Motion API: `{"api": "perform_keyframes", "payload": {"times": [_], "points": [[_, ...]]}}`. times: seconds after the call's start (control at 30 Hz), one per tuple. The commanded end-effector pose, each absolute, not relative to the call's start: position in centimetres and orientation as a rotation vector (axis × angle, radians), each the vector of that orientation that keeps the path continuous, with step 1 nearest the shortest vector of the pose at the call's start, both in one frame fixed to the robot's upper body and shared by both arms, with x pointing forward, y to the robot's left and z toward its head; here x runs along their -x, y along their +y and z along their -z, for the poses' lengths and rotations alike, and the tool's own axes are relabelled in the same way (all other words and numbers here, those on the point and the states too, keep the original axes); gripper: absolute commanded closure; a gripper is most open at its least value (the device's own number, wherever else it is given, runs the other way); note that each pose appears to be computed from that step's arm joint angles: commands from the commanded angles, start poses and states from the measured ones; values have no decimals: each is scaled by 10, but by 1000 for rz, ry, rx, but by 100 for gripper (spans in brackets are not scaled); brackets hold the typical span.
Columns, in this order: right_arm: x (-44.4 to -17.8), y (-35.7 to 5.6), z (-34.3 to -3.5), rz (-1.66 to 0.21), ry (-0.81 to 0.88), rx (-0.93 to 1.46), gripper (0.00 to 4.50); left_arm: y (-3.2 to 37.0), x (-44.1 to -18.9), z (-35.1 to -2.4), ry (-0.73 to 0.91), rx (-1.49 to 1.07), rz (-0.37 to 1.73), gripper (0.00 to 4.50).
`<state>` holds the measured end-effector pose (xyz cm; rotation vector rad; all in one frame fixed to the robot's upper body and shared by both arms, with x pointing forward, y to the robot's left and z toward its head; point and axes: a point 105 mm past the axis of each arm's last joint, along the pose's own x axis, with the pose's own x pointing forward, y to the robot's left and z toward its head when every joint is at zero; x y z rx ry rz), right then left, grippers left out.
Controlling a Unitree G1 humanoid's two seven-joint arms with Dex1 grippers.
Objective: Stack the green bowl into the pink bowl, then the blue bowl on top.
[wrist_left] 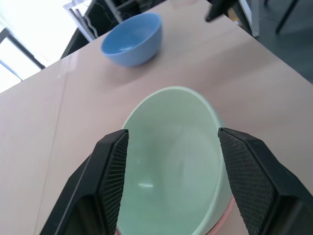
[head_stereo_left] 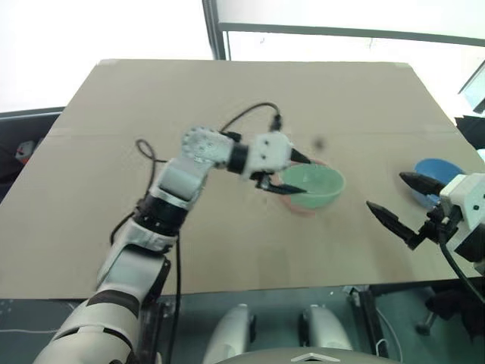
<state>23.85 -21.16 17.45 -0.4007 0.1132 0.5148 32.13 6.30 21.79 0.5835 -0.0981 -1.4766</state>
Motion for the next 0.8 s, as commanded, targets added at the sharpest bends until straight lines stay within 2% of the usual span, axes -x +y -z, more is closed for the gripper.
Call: {"api": "perform_keyframes", "payload": {"times": [0.03, 0.13, 0.37, 0.47, 0.53, 0.63, 0.67, 0.73, 0.77, 0.8], "points": [[-259, -257, -166, -317, 233, 477, 0, 90, -305, -236, -212, -374, 1439, 133], [-276, -285, -160, -228, 323, 509, 0, 116, -291, -232, -150, -318, 1432, 133], [-313, -310, -148, -222, 487, 550, 0, 143, -261, -225, -125, -269, 1444, 133], [-322, -315, -140, -252, 547, 535, 79, 141, -253, -225, -135, -264, 1453, 124], [-325, -320, -134, -259, 587, 552, 165, 139, -246, -225, -126, -240, 1484, 124], [-328, -325, -129, -265, 613, 567, 287, 136, -241, -226, -124, -217, 1490, 47], [-329, -326, -128, -265, 617, 570, 329, 136, -241, -226, -128, -217, 1486, 8], [-331, -327, -128, -264, 616, 575, 416, 134, -245, -228, -170, -227, 1437, 0], [-332, -326, -129, -262, 606, 585, 444, 133, -248, -230, -188, -221, 1405, 0], [-333, -324, -131, -272, 592, 597, 444, 132, -249, -230, -193, -219, 1397, 0]]}}
